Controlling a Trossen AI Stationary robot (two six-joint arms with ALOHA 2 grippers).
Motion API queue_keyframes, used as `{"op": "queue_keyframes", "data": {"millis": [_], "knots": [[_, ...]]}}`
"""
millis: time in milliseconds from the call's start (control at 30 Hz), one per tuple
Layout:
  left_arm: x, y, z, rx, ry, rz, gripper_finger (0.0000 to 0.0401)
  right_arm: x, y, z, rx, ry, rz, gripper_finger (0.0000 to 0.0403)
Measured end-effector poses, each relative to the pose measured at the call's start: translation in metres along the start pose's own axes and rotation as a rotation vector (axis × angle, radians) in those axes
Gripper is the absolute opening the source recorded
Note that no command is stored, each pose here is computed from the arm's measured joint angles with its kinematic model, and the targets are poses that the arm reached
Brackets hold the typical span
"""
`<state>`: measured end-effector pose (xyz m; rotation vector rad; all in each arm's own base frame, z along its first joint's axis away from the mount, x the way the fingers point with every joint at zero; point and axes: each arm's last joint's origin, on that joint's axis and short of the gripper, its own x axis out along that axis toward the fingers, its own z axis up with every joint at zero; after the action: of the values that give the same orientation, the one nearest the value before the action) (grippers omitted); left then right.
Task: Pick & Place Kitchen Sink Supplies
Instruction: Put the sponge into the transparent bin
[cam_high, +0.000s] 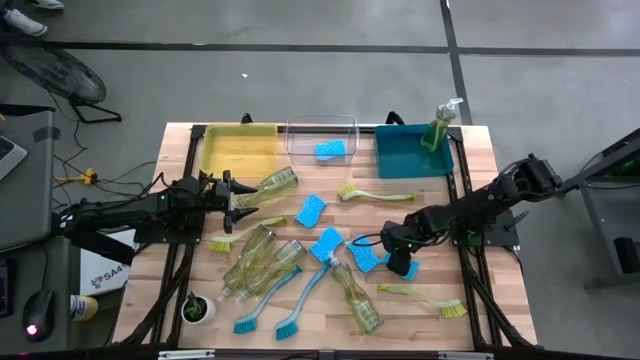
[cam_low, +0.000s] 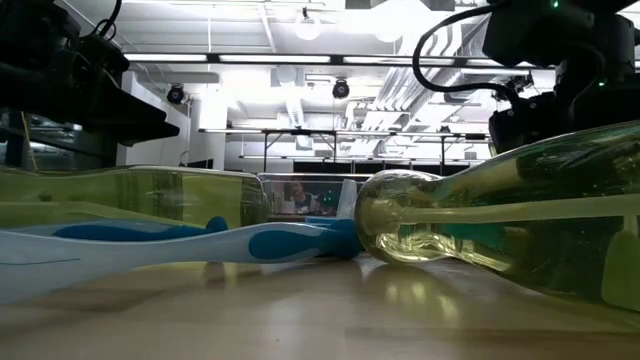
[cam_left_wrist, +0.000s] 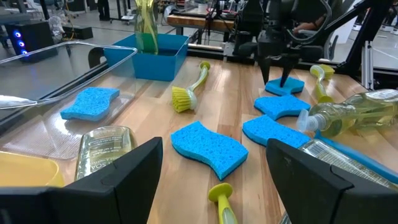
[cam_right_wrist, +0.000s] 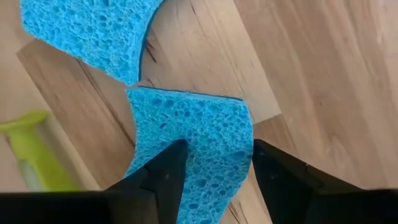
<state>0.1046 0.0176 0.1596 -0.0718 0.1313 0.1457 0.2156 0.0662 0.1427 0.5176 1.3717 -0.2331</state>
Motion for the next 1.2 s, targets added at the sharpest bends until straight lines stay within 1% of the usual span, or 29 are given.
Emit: {"op": "queue_keyframes", "data": {"millis": [133,233,433,600,833,967,1200], "knots": [[0.000,0.000,0.000,0.000,0.000,0.000,0.0280,0.002,-0.001,-0.001,-0.001,-0.003,0.001,0.0165],[0.000,0.000,0.000,0.000,0.000,0.000,0.0280,0.002,-0.001,-0.001,-0.003,-0.003,-0.001,0.0148],[0.000,0.000,0.000,0.000,0.000,0.000,0.0280,0.002,-0.002,0.000,-0.011,-0.029,-0.031,0.0096],[0.000,0.000,0.000,0.000,0.000,0.000,0.0280,0.002,-0.002,0.000,-0.011,-0.031,-0.032,0.0053],[0.000,0.000,0.000,0.000,0.000,0.000,0.0280,0.002,-0.002,0.000,-0.011,-0.032,-0.032,0.0007],[0.000,0.000,0.000,0.000,0.000,0.000,0.0280,0.000,-0.001,0.001,-0.013,-0.037,-0.028,0.0004],[0.000,0.000,0.000,0.000,0.000,0.000,0.0280,-0.015,0.013,0.013,-0.087,-0.076,-0.009,0.0001]]}}
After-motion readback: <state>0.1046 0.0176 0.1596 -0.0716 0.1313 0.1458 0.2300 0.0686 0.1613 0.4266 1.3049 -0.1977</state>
